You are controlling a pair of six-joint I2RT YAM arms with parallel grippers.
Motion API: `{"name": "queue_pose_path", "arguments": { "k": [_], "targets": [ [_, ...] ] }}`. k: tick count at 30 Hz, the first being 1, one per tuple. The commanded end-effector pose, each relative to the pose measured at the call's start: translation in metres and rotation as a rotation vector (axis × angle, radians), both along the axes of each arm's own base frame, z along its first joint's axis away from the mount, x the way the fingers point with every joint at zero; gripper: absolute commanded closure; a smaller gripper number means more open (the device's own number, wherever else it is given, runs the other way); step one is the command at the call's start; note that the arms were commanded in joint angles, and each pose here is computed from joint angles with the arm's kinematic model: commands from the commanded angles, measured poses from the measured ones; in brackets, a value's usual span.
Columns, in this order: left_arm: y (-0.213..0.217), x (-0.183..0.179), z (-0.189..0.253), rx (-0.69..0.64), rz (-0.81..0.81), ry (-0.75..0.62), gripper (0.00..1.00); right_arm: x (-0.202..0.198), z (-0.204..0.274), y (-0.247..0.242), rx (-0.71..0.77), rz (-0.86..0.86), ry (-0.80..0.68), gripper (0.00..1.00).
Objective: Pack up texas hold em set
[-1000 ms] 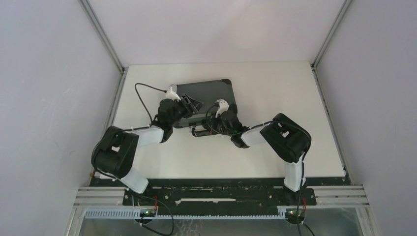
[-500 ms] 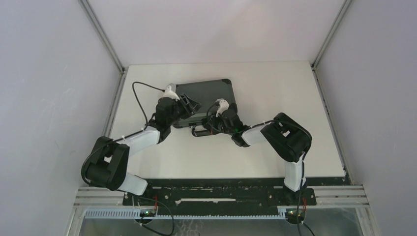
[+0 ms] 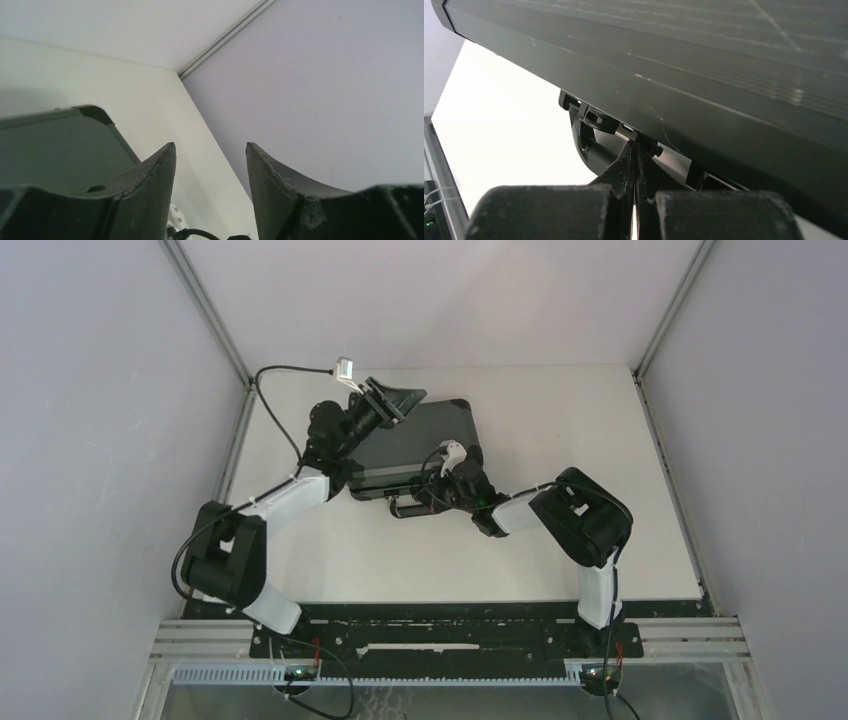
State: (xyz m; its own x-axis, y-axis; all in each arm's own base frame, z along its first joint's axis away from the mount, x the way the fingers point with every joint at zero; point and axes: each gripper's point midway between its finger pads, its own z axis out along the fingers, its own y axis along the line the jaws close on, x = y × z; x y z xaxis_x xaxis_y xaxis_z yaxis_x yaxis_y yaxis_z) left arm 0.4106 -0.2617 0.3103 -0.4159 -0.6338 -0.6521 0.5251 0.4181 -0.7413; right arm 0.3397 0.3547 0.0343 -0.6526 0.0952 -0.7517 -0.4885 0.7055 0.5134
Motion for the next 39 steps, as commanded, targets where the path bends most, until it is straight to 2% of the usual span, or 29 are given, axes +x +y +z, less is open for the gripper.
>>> {"name": "queue_pose_path", "arguments": {
  "k": [1, 4, 7, 10, 13, 18, 29, 39],
  "targets": [
    [-0.009, -0.002, -0.051, -0.062, -0.075, 0.142, 0.42, 0.037, 0.013, -0.009, 0.019, -0.088, -0.083, 1.00],
    [-0.008, -0.021, -0.130, -0.076, -0.093, 0.314, 0.43, 0.038, 0.011, -0.010, 0.020, -0.090, -0.078, 1.00],
    [0.008, -0.046, -0.211, -0.060, -0.044, 0.493, 0.43, 0.038, 0.009, -0.011, 0.019, -0.089, -0.073, 1.00],
    [0.019, -0.056, -0.240, -0.081, -0.034, 0.552, 0.43, 0.038, 0.009, -0.012, 0.013, -0.088, -0.073, 1.00],
    [0.022, -0.052, -0.245, -0.055, -0.019, 0.559, 0.43, 0.037, 0.009, -0.013, 0.011, -0.087, -0.073, 1.00],
    [0.022, -0.045, -0.227, -0.049, -0.024, 0.511, 0.43, 0.033, 0.018, -0.017, 0.017, -0.095, -0.089, 1.00],
    [0.016, -0.036, -0.130, -0.094, -0.071, 0.323, 0.40, 0.022, 0.045, -0.020, 0.010, -0.081, -0.151, 1.00],
    [0.013, -0.031, -0.119, -0.112, -0.085, 0.312, 0.40, 0.030, 0.054, -0.018, -0.012, -0.108, -0.190, 1.00]
  ]
}}
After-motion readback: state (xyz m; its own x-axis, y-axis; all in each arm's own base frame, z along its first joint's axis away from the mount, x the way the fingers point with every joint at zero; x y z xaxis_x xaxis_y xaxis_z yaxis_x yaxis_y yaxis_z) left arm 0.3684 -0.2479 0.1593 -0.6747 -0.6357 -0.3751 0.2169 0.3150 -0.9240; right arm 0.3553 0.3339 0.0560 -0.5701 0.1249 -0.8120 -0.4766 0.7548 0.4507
